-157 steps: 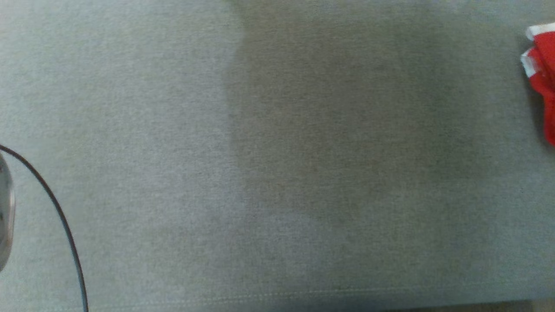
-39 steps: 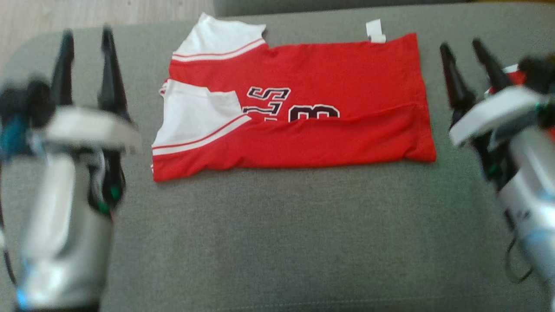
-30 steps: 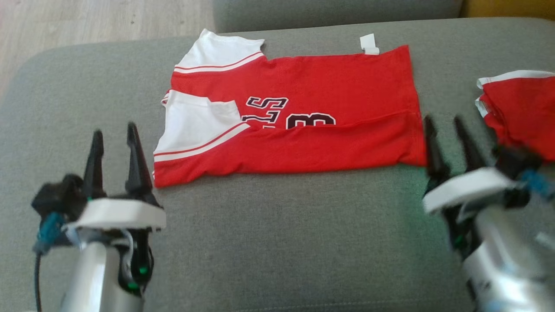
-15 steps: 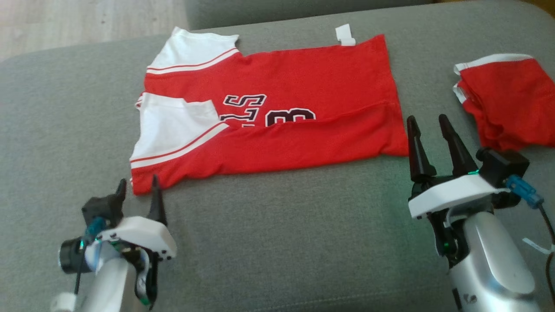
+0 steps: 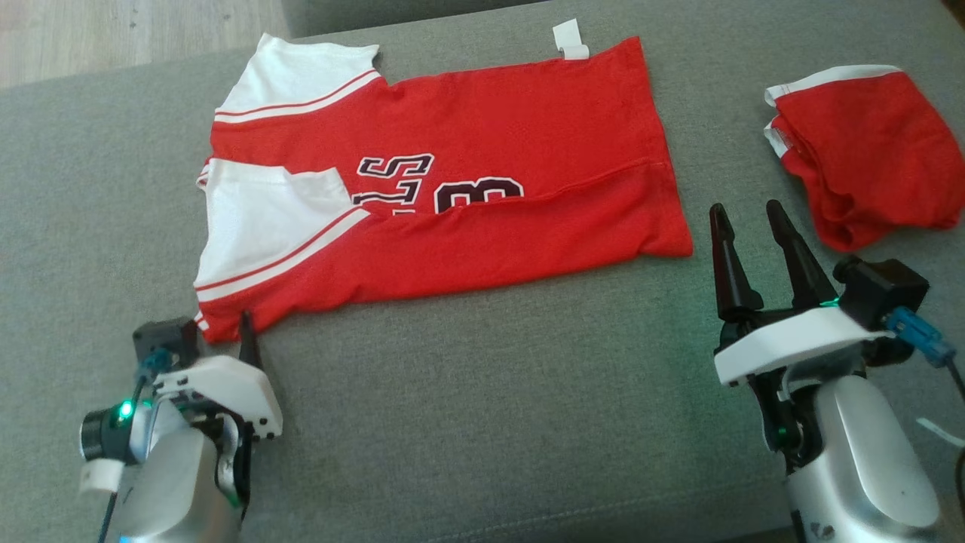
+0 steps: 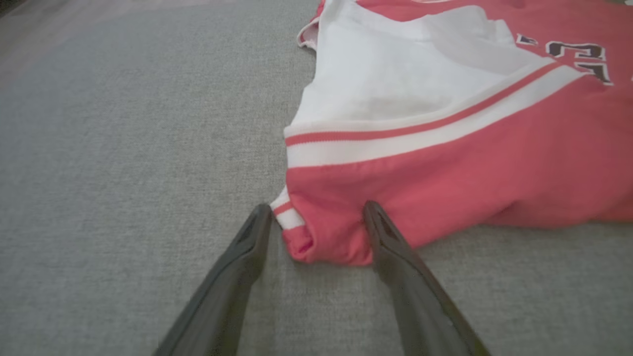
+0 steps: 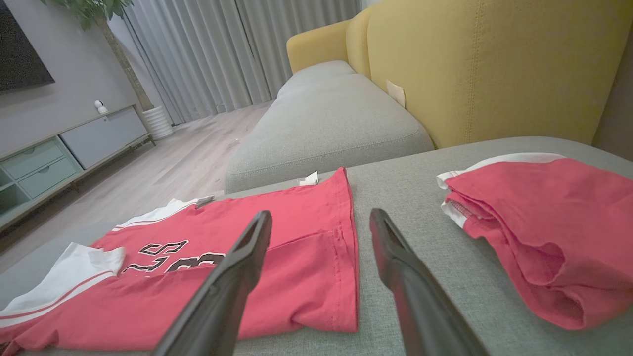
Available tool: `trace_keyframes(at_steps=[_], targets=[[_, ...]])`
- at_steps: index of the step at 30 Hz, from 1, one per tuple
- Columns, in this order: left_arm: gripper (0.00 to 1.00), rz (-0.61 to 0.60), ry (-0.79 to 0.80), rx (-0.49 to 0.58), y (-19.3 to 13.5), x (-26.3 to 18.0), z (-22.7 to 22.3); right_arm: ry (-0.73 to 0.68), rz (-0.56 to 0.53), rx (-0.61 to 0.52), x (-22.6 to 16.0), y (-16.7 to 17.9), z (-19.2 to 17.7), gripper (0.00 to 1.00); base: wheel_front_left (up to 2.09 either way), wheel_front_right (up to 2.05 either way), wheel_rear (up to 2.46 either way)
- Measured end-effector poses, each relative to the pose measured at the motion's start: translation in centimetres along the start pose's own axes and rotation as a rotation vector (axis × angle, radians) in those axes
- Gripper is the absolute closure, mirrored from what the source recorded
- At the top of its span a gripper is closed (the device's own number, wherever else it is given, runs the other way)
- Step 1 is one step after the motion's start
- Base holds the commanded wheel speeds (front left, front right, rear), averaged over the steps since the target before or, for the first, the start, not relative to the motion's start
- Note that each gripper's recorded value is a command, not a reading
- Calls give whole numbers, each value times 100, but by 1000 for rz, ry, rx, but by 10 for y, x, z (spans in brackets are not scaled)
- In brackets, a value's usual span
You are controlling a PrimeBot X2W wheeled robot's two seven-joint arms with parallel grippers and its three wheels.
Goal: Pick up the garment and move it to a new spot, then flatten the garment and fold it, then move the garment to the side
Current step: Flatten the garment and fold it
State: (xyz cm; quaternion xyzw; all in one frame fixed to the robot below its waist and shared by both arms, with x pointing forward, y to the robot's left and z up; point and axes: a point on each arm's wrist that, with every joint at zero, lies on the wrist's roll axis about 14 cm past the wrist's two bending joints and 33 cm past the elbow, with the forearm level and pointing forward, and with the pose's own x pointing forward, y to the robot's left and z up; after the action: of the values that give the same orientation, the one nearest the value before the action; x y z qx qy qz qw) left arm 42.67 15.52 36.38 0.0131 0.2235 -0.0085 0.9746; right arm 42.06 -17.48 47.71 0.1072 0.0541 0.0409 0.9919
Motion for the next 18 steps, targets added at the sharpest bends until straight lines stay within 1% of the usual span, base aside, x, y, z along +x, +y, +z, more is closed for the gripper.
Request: trace_keyframes(at_steps=[2, 3, 4, 5, 9, 12, 15, 16, 18], targets=[[0, -1, 8, 3, 0, 1, 0, -3, 0, 3, 0, 0, 1, 0, 0, 0, 0], [3, -5, 12, 4, -1, 1, -1, -2, 0, 3, 1, 1, 2, 0, 0, 0, 0], [59, -9, 13, 5, -1, 2, 0, 1, -1, 4, 1, 0, 1, 0, 0, 0, 0], [100, -12, 11, 6, -1, 2, 0, 2, 0, 3, 1, 1, 1, 0, 0, 0, 0], [100, -16, -25, -1, -2, 0, 7, 35, 0, -3, 3, 2, -5, 0, 0, 0, 0], [100, -10, -99, -7, 1, 0, 23, 122, -15, -22, 3, -3, -23, 0, 0, 0, 0], [100, -15, -176, -10, 1, -2, 44, 210, -43, -14, 1, -11, -44, 0, 0, 0, 0], [100, -15, -176, -10, 1, -2, 44, 210, -43, -14, 1, -11, -44, 0, 0, 0, 0], [100, -40, -245, -1, -4, -5, 64, 297, -72, 28, -1, -19, -66, 0, 0, 0, 0]])
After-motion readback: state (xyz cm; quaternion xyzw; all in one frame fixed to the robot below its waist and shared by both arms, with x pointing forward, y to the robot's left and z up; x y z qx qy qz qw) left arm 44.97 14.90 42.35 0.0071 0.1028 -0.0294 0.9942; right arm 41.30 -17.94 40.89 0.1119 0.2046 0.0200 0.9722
